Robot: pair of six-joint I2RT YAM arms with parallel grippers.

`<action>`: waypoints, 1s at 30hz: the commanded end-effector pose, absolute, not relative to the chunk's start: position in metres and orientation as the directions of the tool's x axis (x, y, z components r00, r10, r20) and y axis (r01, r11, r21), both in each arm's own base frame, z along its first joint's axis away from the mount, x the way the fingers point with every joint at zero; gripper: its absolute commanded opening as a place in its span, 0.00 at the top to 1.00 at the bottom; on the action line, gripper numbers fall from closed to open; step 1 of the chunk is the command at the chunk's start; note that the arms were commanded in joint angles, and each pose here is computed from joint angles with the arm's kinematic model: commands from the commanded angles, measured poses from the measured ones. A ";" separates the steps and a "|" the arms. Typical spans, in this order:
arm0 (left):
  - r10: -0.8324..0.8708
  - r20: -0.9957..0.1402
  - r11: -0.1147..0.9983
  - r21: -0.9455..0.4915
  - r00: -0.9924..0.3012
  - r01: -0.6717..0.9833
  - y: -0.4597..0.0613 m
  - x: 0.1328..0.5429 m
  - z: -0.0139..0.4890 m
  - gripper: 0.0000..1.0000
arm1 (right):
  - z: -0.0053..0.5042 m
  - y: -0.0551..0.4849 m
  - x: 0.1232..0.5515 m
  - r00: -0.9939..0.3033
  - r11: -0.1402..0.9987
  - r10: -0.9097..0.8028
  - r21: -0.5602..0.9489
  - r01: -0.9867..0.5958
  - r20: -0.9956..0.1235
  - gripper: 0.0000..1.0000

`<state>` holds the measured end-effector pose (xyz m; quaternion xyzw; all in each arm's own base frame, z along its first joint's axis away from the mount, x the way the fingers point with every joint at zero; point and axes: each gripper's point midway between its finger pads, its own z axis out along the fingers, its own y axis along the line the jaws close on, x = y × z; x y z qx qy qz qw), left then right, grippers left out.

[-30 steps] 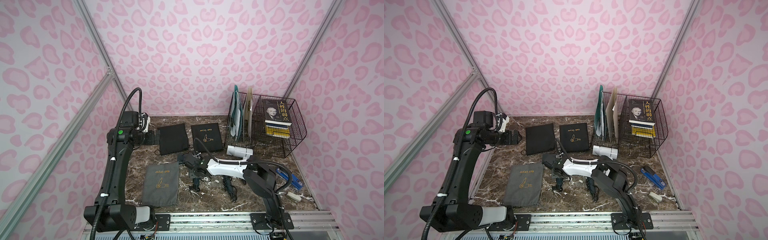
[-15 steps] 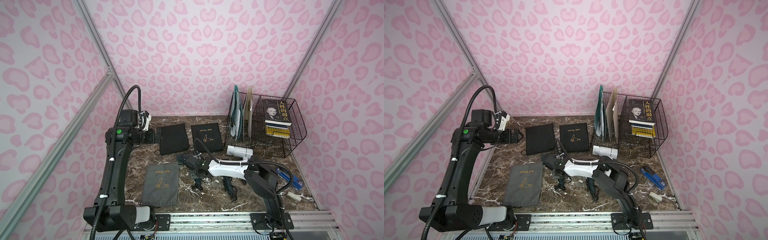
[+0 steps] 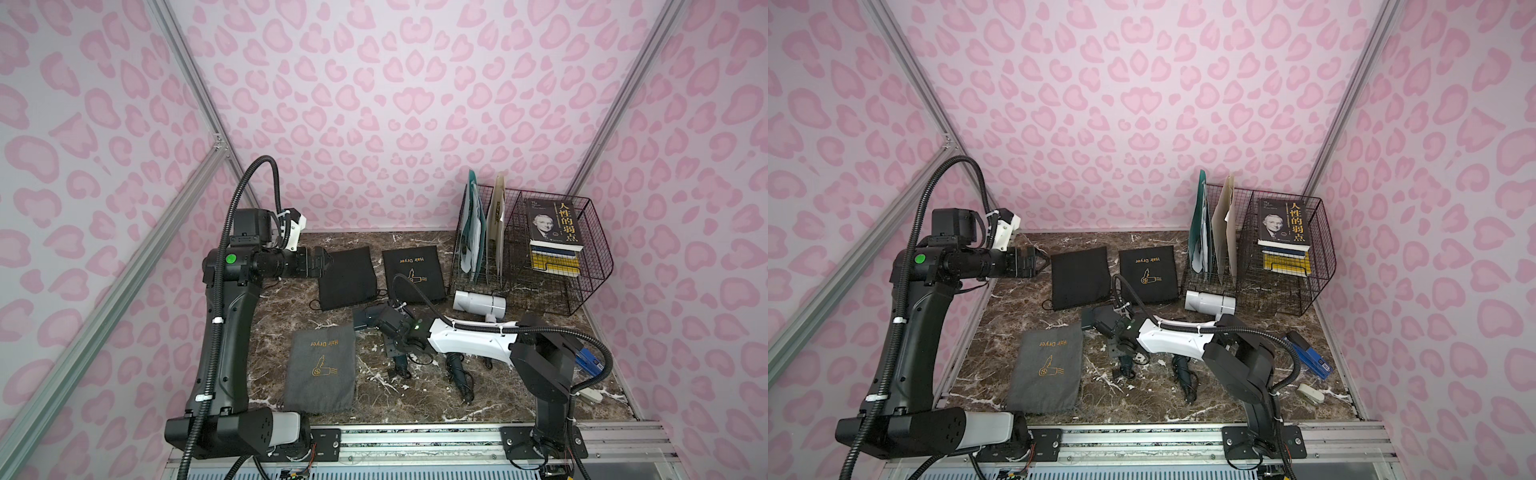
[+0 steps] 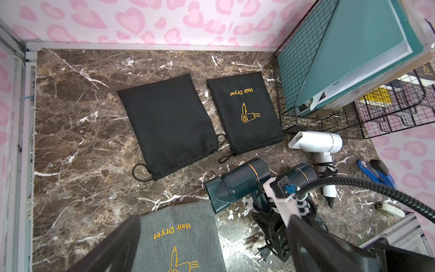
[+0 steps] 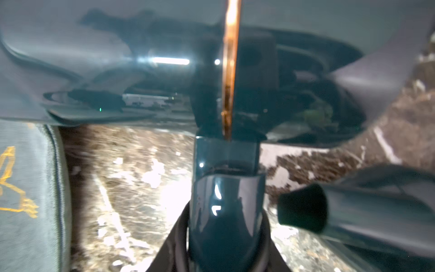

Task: Pack away hair dryers
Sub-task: Pick up the hair dryer from the center of the board.

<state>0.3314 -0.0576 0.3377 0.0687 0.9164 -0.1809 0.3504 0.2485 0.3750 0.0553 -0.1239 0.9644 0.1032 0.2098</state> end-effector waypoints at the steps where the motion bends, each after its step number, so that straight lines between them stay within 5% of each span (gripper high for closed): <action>1: 0.018 -0.682 0.905 -0.300 -0.731 0.303 -0.067 0.331 0.348 0.01 | 0.071 0.384 0.261 -0.826 0.936 -0.225 0.121 -0.330 -0.518 1.00; 19: 0.149 -0.784 0.741 -0.314 -0.602 0.593 -0.119 0.305 0.412 0.01 | 0.212 0.365 0.294 -0.467 0.906 -0.250 -0.035 -0.421 -0.848 1.00; 30: 0.304 -0.794 0.614 -0.259 -0.526 0.746 -0.145 0.295 0.412 0.01 | 0.277 0.349 0.281 -0.217 0.856 -0.384 -0.258 -0.448 -0.897 1.00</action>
